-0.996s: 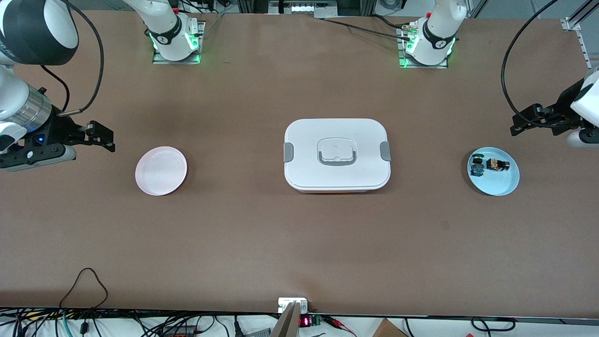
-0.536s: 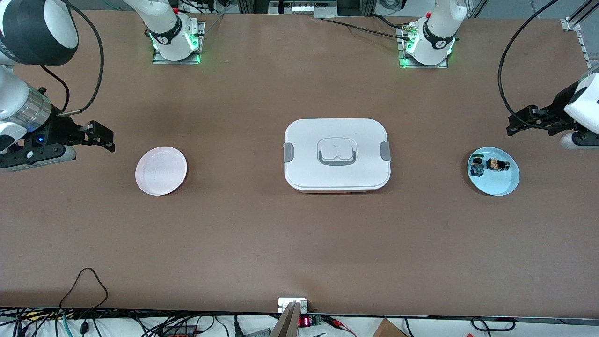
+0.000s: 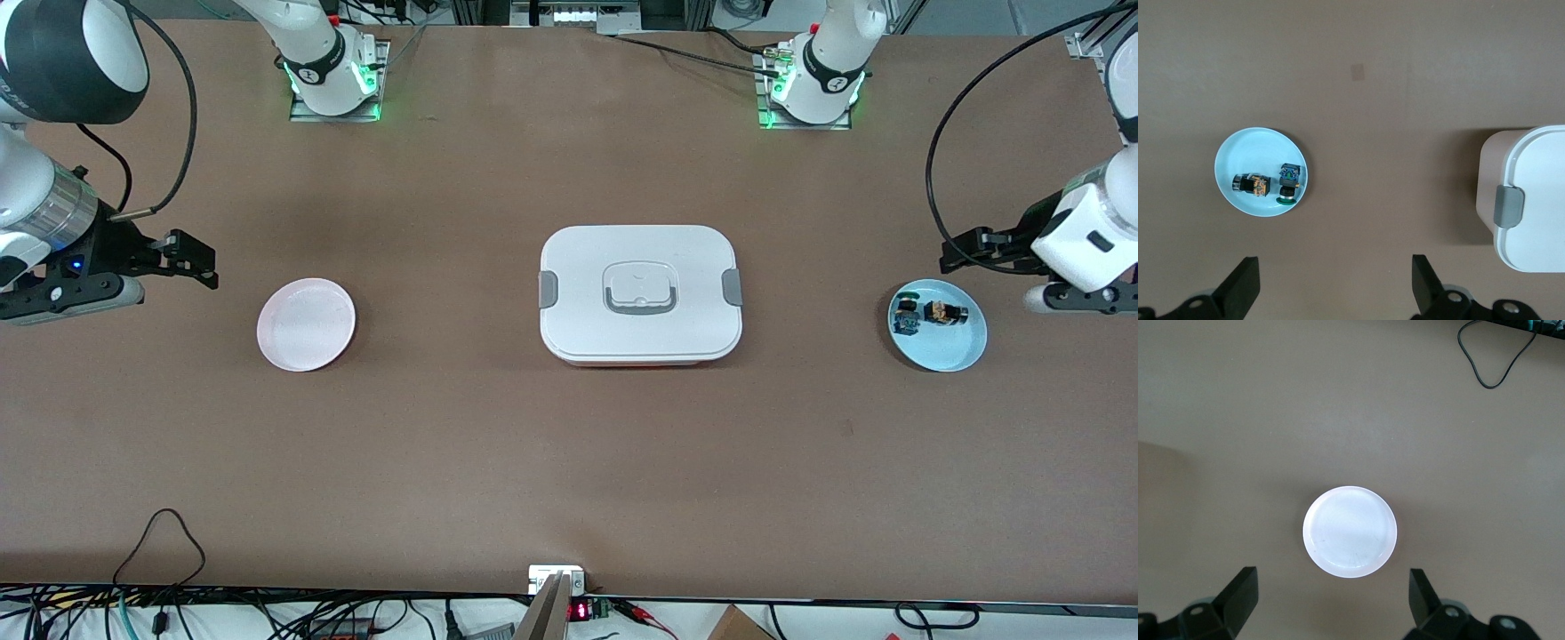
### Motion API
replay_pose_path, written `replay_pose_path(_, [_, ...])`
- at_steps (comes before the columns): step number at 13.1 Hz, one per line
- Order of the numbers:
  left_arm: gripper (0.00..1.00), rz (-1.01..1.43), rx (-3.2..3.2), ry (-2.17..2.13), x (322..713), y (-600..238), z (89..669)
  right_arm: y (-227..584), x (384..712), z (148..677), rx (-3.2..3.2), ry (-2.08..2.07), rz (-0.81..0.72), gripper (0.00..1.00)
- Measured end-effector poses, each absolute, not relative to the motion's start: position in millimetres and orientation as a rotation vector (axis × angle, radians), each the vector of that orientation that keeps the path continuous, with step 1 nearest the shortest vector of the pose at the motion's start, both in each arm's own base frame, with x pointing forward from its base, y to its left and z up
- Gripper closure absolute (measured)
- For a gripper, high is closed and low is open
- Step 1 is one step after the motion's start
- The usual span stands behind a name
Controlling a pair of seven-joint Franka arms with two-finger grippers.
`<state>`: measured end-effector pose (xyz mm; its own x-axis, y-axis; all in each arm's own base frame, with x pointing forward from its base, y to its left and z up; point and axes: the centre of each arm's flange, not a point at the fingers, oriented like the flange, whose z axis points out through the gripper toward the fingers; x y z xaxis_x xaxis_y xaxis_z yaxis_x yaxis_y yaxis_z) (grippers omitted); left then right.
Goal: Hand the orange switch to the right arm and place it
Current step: 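Move the left gripper over the light-blue plate of switches, then lower the left gripper and grasp the orange switch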
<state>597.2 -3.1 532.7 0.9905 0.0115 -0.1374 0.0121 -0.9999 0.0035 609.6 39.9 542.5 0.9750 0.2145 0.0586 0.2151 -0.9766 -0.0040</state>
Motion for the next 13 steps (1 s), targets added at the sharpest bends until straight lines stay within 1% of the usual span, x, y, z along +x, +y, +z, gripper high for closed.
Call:
replay_pose_path(3, [0.0,-0.283,3.125,0.024,602.5,-1.2,489.7,39.9,610.3,543.1,-3.112,-0.338,-0.1,0.0])
replay_pose_path(6, [0.0,-0.327,3.117,0.089,603.5,24.3,470.4,39.6,610.5,543.3,-3.112,-0.337,-0.103,0.0])
replay_pose_path(9, [0.0,-0.37,3.106,0.153,597.2,50.2,456.3,38.8,610.7,542.9,-3.112,-0.335,-0.102,0.0])
replay_pose_path(13, [0.0,-0.375,3.093,0.108,584.1,81.1,398.9,38.6,611.2,541.5,-3.112,-0.334,-0.099,0.0])
